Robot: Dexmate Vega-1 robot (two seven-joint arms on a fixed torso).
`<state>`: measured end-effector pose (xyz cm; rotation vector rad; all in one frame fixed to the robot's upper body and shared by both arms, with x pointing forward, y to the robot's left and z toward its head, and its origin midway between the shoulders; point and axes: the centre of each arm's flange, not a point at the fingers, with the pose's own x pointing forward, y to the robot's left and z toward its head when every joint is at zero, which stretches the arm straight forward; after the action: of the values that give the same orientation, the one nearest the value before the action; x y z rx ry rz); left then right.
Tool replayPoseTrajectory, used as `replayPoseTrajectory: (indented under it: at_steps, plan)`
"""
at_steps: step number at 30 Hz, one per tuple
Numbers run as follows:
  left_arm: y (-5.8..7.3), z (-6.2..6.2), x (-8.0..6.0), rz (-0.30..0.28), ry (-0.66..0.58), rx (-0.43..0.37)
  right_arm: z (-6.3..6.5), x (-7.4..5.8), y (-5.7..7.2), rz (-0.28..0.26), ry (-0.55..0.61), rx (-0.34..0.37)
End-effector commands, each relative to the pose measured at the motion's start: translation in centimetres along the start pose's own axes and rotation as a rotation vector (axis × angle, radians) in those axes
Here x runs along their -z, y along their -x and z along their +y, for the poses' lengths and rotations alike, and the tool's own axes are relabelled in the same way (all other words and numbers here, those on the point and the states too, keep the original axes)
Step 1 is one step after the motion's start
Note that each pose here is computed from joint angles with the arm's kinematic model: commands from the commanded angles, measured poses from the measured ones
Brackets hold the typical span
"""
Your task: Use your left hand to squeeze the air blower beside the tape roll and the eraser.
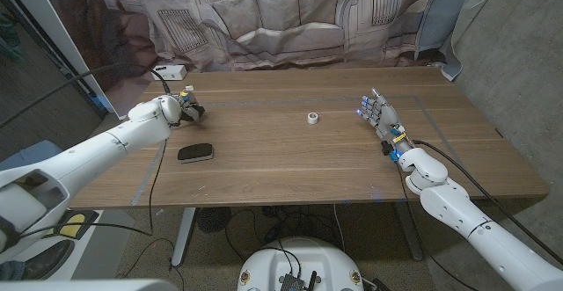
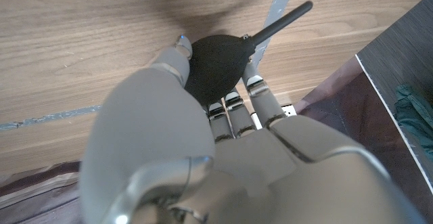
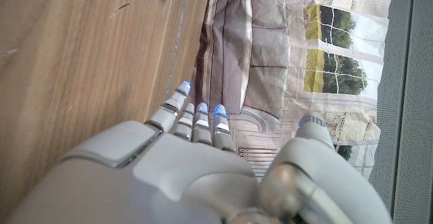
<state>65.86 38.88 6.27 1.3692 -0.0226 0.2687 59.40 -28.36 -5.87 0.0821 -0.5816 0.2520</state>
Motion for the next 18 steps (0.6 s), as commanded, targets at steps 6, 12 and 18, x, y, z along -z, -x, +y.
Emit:
replayPoseTrajectory:
  at_steps: [6,12,18]
  plan:
    - [2.4,2.4,0.0,0.002,-0.018,-0.049,0.1,-0.1,-0.1,0.001,-0.01,-0.009]
    - [3.2,3.2,-0.6,-0.014,-0.028,-0.068,0.2,-0.4,-0.2,-0.014,-0.01,-0.01]
    - [4.0,3.9,-0.7,-0.021,-0.027,-0.085,0.2,-0.3,-0.2,-0.015,-0.009,-0.011]
